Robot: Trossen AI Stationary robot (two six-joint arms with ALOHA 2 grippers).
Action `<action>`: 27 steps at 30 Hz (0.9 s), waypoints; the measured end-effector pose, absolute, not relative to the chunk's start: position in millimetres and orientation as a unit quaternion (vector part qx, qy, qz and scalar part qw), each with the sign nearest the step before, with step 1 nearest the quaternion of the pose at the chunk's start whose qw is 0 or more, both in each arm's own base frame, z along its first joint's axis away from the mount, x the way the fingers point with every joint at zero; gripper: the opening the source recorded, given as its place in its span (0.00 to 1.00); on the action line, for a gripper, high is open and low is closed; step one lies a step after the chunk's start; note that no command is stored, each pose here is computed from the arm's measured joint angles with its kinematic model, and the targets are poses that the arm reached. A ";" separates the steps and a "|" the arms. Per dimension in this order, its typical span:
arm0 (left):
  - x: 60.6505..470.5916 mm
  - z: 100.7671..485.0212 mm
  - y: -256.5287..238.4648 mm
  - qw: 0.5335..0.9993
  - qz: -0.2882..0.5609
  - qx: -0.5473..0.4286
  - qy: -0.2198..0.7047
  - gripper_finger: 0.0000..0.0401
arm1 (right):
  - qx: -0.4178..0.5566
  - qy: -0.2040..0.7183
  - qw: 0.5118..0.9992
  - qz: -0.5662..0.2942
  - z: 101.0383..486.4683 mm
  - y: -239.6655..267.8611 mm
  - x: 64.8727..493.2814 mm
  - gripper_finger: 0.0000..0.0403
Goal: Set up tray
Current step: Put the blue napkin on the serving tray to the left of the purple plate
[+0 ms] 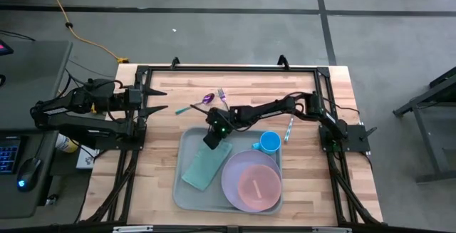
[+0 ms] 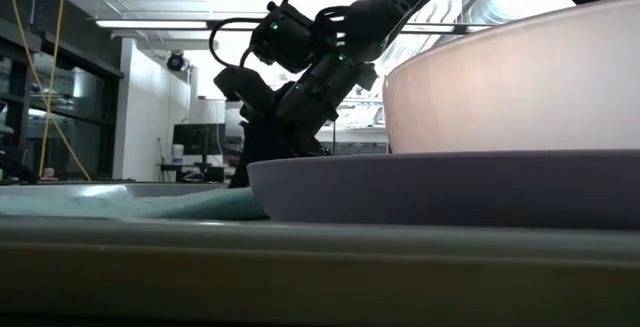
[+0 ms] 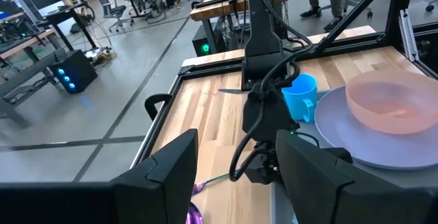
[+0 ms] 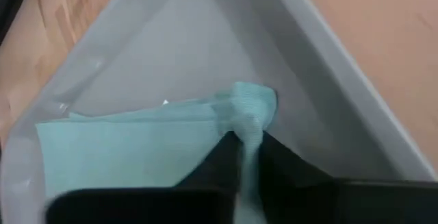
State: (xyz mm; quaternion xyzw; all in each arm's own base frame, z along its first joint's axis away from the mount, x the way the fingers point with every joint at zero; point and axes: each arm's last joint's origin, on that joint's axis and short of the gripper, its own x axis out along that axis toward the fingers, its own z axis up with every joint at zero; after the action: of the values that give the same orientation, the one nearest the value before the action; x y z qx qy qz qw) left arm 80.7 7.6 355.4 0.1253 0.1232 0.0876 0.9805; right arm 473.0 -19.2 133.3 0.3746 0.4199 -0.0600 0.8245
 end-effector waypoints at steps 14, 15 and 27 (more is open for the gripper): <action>80.7 355.3 7.6 0.981 0.087 0.125 0.123 0.57 | 0.377 0.388 0.839 -0.062 156.2 -11.3 486.2 0.01; 80.7 355.3 7.6 0.981 0.087 0.125 0.123 0.57 | 0.375 0.388 0.840 -0.063 159.7 -10.8 487.6 0.01; 80.7 355.3 7.5 0.981 0.087 0.125 0.123 0.57 | 0.332 0.476 0.803 -0.137 190.1 0.0 480.9 0.00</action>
State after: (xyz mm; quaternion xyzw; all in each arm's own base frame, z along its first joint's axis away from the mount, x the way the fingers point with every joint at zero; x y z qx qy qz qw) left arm 80.7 7.5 355.3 0.1251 0.1233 0.0871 0.9806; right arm 480.9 0.0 190.1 0.3318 0.4756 -0.1373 0.8030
